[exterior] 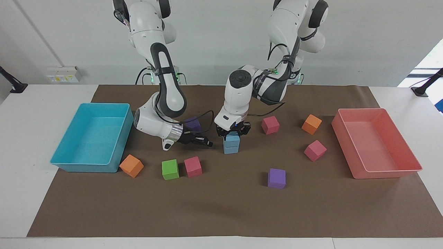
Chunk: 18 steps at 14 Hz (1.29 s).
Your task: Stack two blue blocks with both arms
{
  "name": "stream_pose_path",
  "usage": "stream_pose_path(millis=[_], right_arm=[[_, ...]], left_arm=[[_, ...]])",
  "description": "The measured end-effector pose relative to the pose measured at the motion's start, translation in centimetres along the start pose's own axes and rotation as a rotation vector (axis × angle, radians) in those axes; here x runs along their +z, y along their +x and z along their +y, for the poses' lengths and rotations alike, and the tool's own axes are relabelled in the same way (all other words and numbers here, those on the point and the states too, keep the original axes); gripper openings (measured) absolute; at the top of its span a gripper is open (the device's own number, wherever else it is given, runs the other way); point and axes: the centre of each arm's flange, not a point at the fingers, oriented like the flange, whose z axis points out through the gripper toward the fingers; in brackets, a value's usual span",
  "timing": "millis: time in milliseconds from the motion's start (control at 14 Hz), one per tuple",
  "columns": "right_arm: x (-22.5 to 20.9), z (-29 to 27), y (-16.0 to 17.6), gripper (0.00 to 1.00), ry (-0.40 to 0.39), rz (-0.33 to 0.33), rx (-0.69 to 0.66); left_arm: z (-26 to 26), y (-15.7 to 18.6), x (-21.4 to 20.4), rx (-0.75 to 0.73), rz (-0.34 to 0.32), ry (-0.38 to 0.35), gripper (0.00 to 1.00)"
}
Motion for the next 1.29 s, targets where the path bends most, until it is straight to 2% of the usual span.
stream_pose_path(millis=[714, 786, 857, 1071, 1286], right_arm=[[0.03, 0.0, -0.01, 0.01, 0.0, 0.0, 0.0], [0.03, 0.01, 0.0, 0.01, 0.0, 0.0, 0.0], [0.06, 0.0, -0.02, 0.01, -0.001, 0.0, 0.0], [0.48, -0.27, -0.29, 0.01, -0.005, -0.003, -0.007], [0.54, -0.31, -0.32, 0.01, -0.005, -0.003, -0.008]], left_arm=[[-0.11, -0.05, 0.2, -0.001, 0.007, -0.005, 0.58], [-0.11, -0.05, 0.19, -0.001, 0.007, -0.005, 0.63], [-0.09, -0.07, 0.19, 0.0, 0.006, -0.005, 0.63], [-0.1, -0.18, 0.34, 0.0, 0.004, -0.003, 0.86], [-0.2, -0.47, 0.52, 0.002, -0.002, 0.001, 0.9]])
